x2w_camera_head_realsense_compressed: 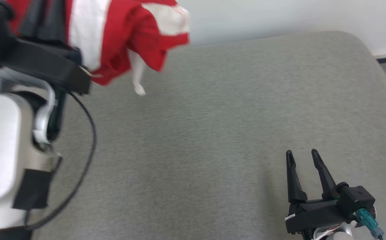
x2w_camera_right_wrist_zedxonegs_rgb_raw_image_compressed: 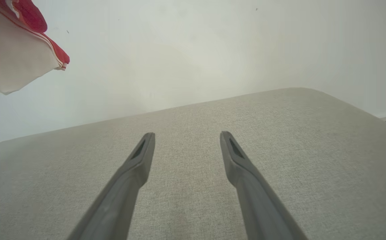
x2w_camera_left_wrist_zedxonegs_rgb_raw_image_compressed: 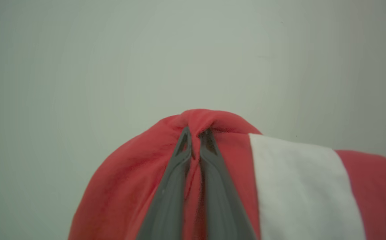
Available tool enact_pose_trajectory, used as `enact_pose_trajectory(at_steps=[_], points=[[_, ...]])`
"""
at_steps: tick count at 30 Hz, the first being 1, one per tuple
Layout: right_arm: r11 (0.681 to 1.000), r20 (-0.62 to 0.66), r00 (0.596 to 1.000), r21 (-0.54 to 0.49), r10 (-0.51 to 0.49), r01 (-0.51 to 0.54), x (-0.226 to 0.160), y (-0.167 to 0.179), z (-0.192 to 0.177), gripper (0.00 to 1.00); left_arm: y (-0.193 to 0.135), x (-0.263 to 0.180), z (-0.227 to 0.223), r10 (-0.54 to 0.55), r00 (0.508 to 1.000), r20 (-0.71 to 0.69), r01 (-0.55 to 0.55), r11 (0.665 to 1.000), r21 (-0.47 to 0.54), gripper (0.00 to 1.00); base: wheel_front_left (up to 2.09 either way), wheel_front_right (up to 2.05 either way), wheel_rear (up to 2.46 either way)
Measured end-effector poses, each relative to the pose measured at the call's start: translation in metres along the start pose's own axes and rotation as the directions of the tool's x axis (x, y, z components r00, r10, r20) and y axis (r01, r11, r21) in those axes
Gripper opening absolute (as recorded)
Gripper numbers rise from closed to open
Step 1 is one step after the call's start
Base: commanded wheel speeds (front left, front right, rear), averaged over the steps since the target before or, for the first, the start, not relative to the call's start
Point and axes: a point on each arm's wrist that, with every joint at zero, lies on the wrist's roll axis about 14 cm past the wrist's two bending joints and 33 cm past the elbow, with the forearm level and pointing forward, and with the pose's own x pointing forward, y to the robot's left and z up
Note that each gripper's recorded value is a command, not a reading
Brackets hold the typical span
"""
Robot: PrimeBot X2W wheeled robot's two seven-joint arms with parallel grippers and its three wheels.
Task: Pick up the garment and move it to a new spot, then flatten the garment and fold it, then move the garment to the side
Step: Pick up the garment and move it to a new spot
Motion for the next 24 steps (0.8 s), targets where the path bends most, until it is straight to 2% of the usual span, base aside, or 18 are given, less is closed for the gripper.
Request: enact_pose_trajectory(at_steps=[6,11,17,20,21,22,24], points=[[0.995,0.009,0.995,-0.016,-0.097,0.097,-0.02,-0.031,0.007,1.0,-0.073,0.001,-0.068,-0.137,0.982,-0.127,0.119,0.983,-0.141,0.0,0.0,0.0,0.0],[0.987,0.011,0.988,-0.028,-0.157,0.157,-0.033,-0.05,0.009,1.0,-0.123,-0.025,-0.142,-0.227,0.931,-0.286,0.158,0.957,-0.245,0.0,0.0,0.0,0.0],[0.984,0.0,0.985,-0.038,-0.172,0.172,-0.033,-0.055,0.007,1.0,-0.149,-0.089,-0.242,-0.284,0.801,-0.527,0.148,0.947,-0.284,0.0,0.0,0.0,0.0],[0.983,-0.002,0.984,-0.041,-0.177,0.176,-0.033,-0.057,0.006,1.0,-0.152,-0.099,-0.256,-0.282,0.786,-0.549,0.137,0.947,-0.29,0.0,0.0,0.0,0.0],[0.984,-0.002,0.985,-0.04,-0.175,0.175,-0.032,-0.056,0.006,1.0,-0.152,-0.098,-0.256,-0.28,0.792,-0.542,0.141,0.948,-0.285,0.42,0.0,0.0,0.0],[0.984,-0.001,0.985,-0.04,-0.174,0.173,-0.031,-0.056,0.006,1.0,-0.153,-0.095,-0.254,-0.281,0.798,-0.532,0.148,0.949,-0.28,1.0,0.0,0.0,0.0],[0.985,-0.002,0.986,-0.037,-0.169,0.169,-0.03,-0.054,0.005,1.0,-0.151,-0.086,-0.244,-0.272,0.826,-0.495,0.145,0.949,-0.279,1.0,0.0,0.0,0.0]])
